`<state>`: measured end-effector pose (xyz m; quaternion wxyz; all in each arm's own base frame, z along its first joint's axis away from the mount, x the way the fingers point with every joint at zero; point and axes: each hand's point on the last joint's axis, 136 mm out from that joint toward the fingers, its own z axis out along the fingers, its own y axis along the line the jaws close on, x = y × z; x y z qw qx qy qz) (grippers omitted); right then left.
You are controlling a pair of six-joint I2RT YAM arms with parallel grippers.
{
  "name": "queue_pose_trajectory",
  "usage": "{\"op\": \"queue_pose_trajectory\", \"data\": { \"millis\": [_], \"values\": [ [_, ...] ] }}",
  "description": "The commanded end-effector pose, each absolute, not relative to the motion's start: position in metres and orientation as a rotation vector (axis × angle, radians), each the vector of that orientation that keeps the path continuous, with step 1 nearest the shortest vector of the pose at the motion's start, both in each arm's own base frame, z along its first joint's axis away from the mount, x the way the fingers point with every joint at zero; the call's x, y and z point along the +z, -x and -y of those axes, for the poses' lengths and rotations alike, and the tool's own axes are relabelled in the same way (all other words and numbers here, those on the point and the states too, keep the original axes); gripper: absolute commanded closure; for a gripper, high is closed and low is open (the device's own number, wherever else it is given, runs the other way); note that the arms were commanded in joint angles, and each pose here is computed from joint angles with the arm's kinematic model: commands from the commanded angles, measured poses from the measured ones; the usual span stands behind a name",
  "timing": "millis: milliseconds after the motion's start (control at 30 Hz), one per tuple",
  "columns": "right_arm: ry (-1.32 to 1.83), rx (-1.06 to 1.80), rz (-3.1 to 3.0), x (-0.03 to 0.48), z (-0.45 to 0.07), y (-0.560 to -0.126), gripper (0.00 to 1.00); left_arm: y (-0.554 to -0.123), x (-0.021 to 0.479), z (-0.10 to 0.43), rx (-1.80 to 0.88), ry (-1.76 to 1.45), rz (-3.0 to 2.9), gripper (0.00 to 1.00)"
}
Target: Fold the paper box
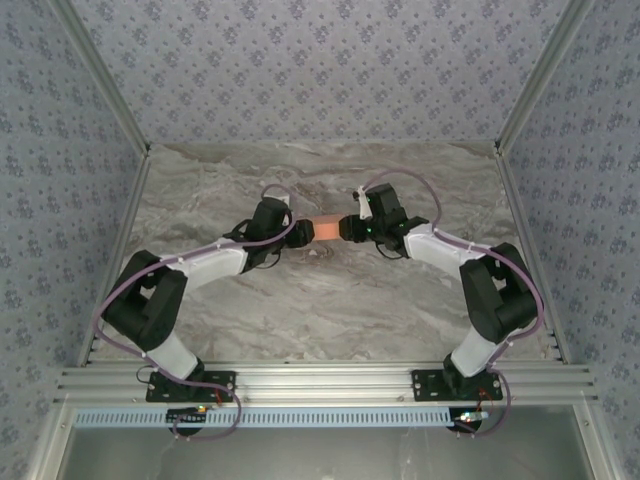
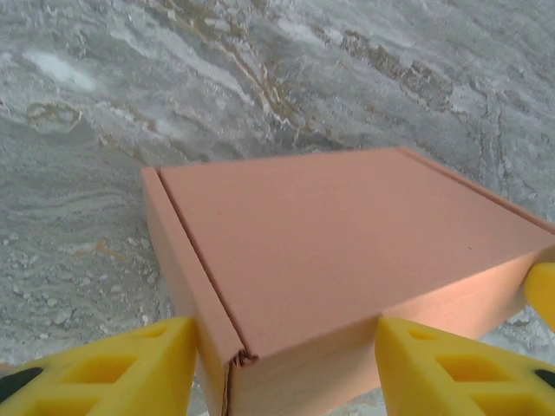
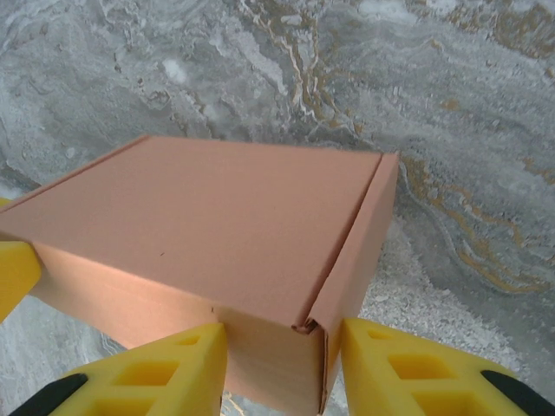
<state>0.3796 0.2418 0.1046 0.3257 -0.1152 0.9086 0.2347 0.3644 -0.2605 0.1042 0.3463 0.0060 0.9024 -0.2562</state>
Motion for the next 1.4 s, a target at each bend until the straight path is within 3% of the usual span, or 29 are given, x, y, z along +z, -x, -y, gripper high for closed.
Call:
{"op": "queue_pose_trajectory", "data": {
  "millis": [0,400,867,1367],
  "values": [
    [0.349,0.665,-2.364,0.103,-0.255,-0.370,0.59,-0.354,0.105,0.273,-0.734,-0.079,-2.327,0.43],
    [0.337,0.566,-2.447,0.076,-0.239,-0.351,0.49,-0.347,0.078,0.256,-0.625,-0.055,-2.391,0.37],
    [0.371,0.350,-2.393,0.116,-0.199,-0.340,0.43,-0.338,0.103,0.223,-0.534,-0.043,-2.346,0.31],
    [0.296,0.596,-2.478,0.081,-0.239,-0.383,0.41,-0.376,0.076,0.238,-0.699,0.017,-2.451,0.31]
  ]
}}
